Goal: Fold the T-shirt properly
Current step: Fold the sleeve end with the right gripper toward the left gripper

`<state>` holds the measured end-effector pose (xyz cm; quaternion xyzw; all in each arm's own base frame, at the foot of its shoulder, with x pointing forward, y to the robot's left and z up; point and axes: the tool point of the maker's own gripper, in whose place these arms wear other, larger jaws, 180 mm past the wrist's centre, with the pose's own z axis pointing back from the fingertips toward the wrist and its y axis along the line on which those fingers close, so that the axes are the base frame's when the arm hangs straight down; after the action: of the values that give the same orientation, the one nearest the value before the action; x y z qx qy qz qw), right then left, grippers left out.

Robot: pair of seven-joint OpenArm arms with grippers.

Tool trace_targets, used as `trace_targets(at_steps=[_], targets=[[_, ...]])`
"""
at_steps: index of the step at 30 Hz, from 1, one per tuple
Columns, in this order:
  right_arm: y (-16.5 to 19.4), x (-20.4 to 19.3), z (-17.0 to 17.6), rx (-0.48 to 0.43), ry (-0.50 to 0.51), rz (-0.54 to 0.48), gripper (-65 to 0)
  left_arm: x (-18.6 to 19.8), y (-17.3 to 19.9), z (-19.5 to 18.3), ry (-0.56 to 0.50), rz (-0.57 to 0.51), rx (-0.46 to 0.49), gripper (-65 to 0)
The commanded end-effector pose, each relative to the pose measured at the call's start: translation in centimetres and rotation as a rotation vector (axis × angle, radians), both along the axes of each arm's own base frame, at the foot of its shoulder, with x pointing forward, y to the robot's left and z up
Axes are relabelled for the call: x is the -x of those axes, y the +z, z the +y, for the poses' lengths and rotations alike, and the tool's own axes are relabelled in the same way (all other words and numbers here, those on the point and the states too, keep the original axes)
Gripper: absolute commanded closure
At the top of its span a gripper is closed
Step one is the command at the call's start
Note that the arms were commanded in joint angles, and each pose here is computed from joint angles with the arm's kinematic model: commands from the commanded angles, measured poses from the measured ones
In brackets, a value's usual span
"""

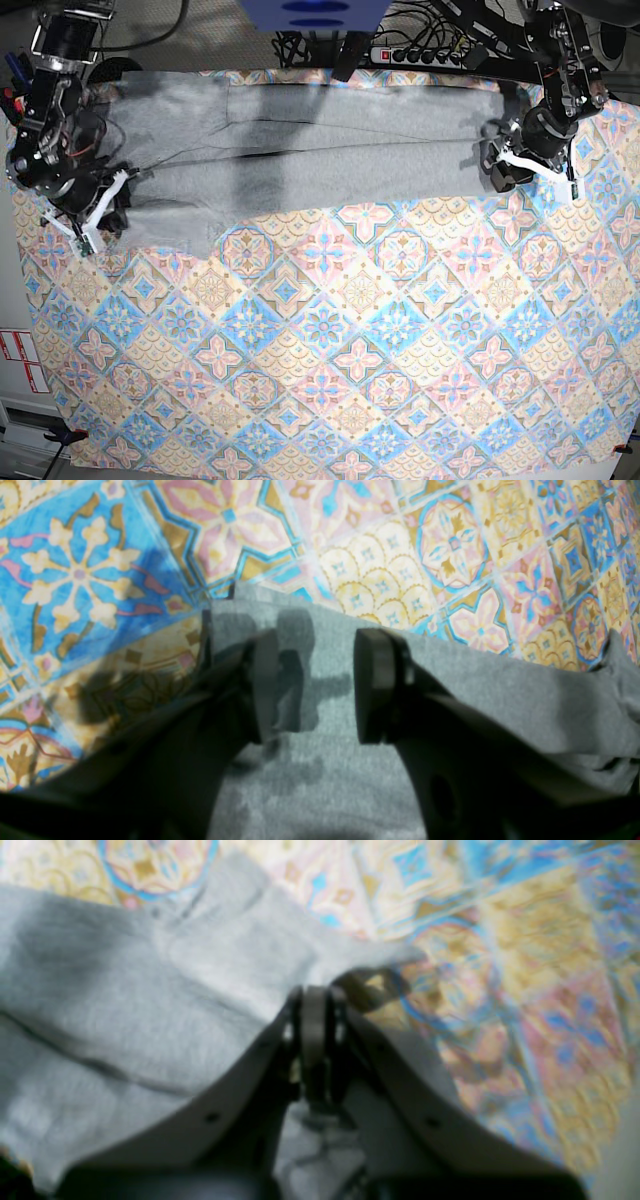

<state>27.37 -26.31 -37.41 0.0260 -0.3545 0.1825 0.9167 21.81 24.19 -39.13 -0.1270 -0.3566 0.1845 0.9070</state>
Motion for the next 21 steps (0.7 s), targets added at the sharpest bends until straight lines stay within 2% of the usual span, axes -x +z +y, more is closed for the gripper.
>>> trace_targets(at_steps=[1, 9, 13, 21], targets=[[1.3, 0.2, -0.6, 0.003, -0.003, -0.037, -0.2, -0.6, 0.9, 0.3, -0.004, -0.036, -0.007, -25.4], [2.1, 5.8, -2.1, -0.056, -0.074, -0.018, -0.2, -0.6, 0.9, 0.2, -0.004, -0.037, -0.005, -25.4], [2.4, 7.9, -1.7, -0.092, -0.077, -0.005, -0.2, -0.6, 0.9, 0.3, -0.004, -0.036, -0.007, -25.4], [1.3, 10.6, -1.0, -0.085, -0.059, 0.069, -0.2, -0.5, 0.9, 0.3, -0.006, -0.036, -0.010, -25.4]])
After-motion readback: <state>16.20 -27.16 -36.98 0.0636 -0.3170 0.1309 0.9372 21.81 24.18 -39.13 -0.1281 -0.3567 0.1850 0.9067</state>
